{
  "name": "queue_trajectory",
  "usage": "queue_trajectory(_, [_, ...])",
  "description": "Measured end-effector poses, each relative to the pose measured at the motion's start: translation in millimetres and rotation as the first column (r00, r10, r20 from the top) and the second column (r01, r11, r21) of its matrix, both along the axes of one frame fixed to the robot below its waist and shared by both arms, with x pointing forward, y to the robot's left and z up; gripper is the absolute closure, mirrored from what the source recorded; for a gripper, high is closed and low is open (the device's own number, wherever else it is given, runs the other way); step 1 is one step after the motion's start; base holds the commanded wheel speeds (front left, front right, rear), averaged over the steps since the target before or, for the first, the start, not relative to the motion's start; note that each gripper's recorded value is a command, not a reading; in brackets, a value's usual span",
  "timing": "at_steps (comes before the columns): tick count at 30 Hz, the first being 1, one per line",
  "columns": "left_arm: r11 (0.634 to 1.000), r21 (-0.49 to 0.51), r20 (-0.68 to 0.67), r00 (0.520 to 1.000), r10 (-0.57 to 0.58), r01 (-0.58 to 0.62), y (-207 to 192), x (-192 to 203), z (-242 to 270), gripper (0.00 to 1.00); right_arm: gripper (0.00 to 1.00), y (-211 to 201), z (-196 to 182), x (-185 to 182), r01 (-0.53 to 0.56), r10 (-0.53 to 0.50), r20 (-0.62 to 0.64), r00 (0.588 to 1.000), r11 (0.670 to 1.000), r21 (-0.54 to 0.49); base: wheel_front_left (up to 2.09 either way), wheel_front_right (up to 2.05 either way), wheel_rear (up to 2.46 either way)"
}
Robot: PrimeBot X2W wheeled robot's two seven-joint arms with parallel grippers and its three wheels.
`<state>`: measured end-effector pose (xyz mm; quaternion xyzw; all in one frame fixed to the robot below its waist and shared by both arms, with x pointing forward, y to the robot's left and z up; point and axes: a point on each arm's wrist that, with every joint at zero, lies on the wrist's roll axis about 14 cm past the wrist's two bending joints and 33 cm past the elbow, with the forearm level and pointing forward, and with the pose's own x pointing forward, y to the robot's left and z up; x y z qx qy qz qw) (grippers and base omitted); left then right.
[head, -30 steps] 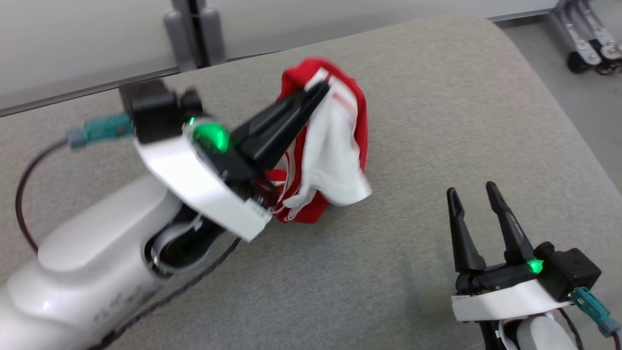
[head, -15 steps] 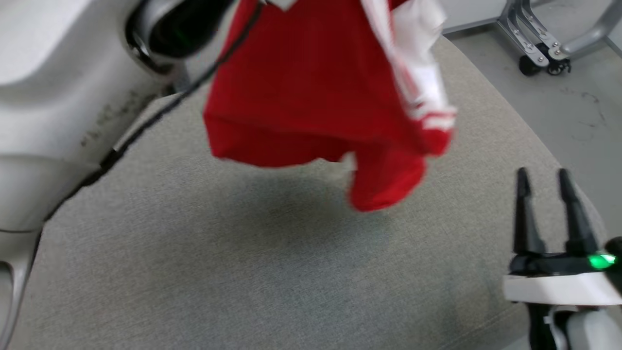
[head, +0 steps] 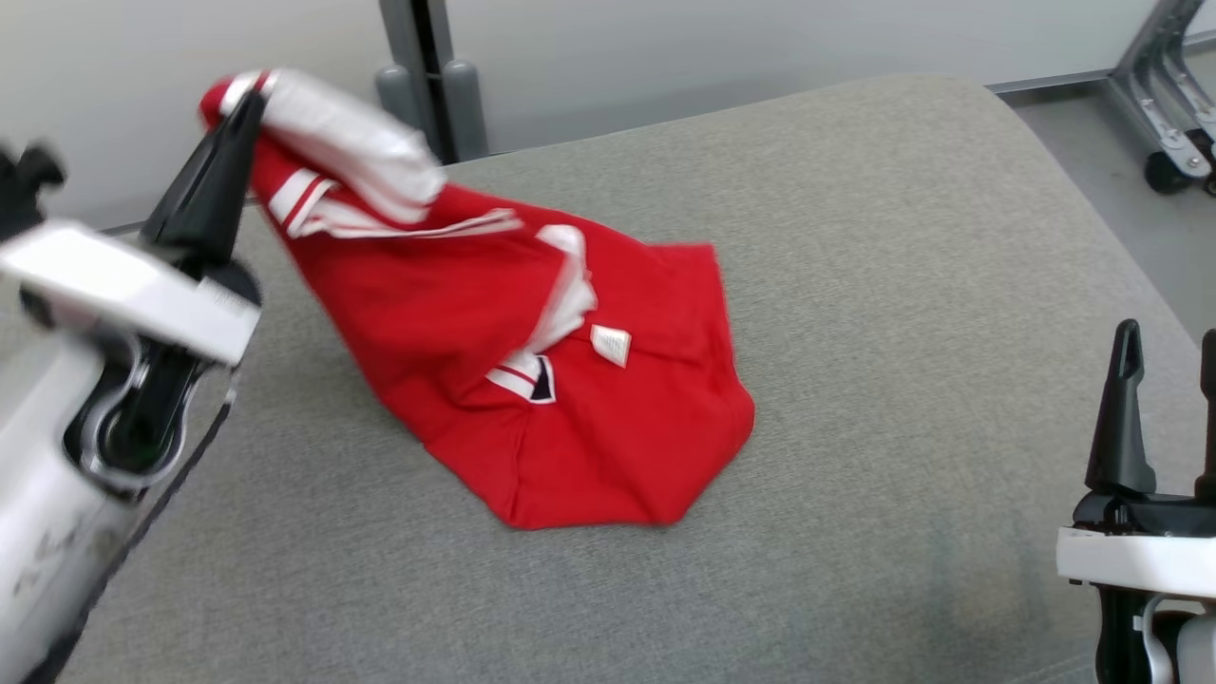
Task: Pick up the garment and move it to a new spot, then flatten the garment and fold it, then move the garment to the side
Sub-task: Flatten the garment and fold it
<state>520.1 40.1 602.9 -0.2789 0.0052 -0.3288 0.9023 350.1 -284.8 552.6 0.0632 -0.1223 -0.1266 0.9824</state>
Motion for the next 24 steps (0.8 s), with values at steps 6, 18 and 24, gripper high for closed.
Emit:
queue_trajectory(6, [0.964,-0.086,-0.258,0.940,0.222,-0.251,74.8,-38.0,-89.0,1.00,0.00,22.4,-12.0,16.3,-0.071,0.071,-0.035,0.997,0.997,-0.004,0.00,0.00,0.00])
queue_trajectory(18, [0.865,0.122,-0.095,0.862,0.498,-0.487,137.2,-70.5,-106.6,0.25,0.00,71.3,-10.9,35.2,-0.218,0.218,-0.029,0.976,0.976,-0.015,0.00,0.00,0.00])
queue_trajectory(24, [0.807,0.237,0.035,0.835,0.549,-0.540,138.5,-66.9,-97.1,0.00,0.00,75.3,-10.2,30.0,-0.229,0.228,-0.033,0.973,0.973,-0.025,0.00,0.00,0.00])
